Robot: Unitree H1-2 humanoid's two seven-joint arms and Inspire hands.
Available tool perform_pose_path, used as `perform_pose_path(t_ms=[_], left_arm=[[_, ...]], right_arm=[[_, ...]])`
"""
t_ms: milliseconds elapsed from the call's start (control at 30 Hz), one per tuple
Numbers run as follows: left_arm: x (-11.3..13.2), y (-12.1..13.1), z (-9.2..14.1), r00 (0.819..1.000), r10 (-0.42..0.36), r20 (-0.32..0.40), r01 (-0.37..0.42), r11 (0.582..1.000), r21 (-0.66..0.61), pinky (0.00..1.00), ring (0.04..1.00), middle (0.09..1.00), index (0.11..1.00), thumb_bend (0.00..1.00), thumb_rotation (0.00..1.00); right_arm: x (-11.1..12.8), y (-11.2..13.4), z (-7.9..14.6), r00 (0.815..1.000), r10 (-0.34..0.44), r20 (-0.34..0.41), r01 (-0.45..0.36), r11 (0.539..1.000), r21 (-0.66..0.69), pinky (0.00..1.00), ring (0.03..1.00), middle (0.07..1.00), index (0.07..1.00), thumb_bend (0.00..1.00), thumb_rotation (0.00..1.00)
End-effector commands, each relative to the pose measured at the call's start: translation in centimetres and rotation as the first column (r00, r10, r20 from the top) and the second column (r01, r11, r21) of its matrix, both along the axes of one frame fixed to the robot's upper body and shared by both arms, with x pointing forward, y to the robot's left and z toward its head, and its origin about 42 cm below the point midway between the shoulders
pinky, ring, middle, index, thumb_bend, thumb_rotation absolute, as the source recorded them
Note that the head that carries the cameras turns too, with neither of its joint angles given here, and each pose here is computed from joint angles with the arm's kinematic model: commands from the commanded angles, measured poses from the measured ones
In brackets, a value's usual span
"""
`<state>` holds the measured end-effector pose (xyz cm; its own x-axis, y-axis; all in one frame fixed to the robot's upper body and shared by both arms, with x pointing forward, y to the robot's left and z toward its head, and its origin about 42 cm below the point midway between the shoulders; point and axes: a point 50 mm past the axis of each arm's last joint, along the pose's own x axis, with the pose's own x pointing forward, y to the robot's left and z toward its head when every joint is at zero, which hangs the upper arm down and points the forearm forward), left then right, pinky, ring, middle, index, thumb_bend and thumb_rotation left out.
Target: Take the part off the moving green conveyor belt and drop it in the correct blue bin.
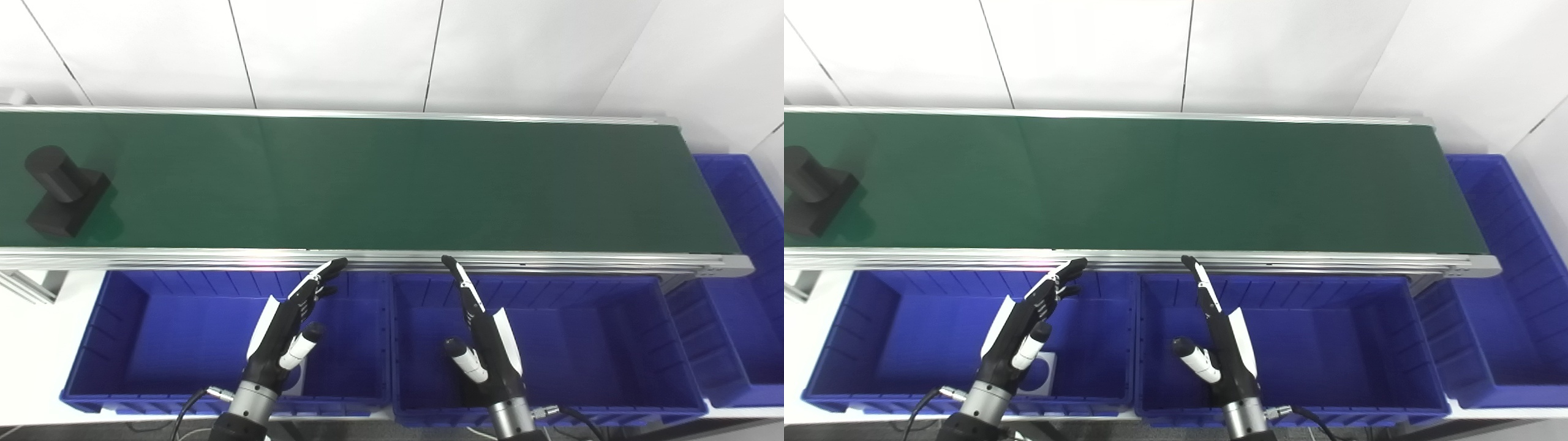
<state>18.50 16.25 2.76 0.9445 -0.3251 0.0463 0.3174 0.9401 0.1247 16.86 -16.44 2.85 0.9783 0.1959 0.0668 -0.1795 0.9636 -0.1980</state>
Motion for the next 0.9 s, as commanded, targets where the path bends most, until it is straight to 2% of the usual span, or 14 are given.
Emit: perform_pose_path(t_ms=[0, 233, 500, 800, 867], left_arm=[[0.2, -0.8, 1.3, 0.997, 0.017, 0.069, -0.014, 0.999, -0.046, 0.86, 0.918, 0.912, 0.869, 0.83, 1.0], [-0.3, -1.0, 1.4, 0.997, 0.034, 0.07, -0.03, 0.998, -0.051, 0.89, 0.925, 0.919, 0.881, 0.83, 1.0], [-1.1, -1.6, 1.1, 0.998, 0.021, 0.052, -0.018, 0.998, -0.064, 0.97, 0.994, 0.996, 0.951, 0.83, 1.0], [-1.2, -1.5, 0.9, 0.999, 0.012, 0.05, -0.01, 0.999, -0.041, 1.0, 1.0, 1.0, 0.983, 0.8, 1.0], [-1.2, -1.4, 0.8, 0.999, -0.011, 0.045, 0.013, 0.999, -0.04, 1.0, 1.0, 1.0, 0.996, 0.78, 1.0]], right_arm=[[0.3, 0.3, 0.8, 0.998, 0.014, 0.062, -0.016, 0.999, 0.035, 0.97, 0.983, 0.963, 0.939, 0.92, 1.0], [0.3, 0.8, 0.7, 0.998, 0.03, 0.063, -0.032, 0.999, 0.027, 0.95, 0.968, 0.955, 0.928, 0.92, 1.0], [0.1, 0.9, 0.7, 0.998, 0.034, 0.058, -0.036, 0.999, 0.03, 0.97, 0.973, 0.959, 0.929, 0.9, 1.0], [0.2, 0.9, 0.7, 0.997, 0.037, 0.061, -0.039, 0.999, 0.022, 0.98, 0.98, 0.963, 0.933, 0.91, 1.0], [0.2, 0.9, 0.7, 0.997, 0.038, 0.061, -0.039, 0.999, 0.026, 0.98, 0.981, 0.965, 0.936, 0.9, 1.0]])
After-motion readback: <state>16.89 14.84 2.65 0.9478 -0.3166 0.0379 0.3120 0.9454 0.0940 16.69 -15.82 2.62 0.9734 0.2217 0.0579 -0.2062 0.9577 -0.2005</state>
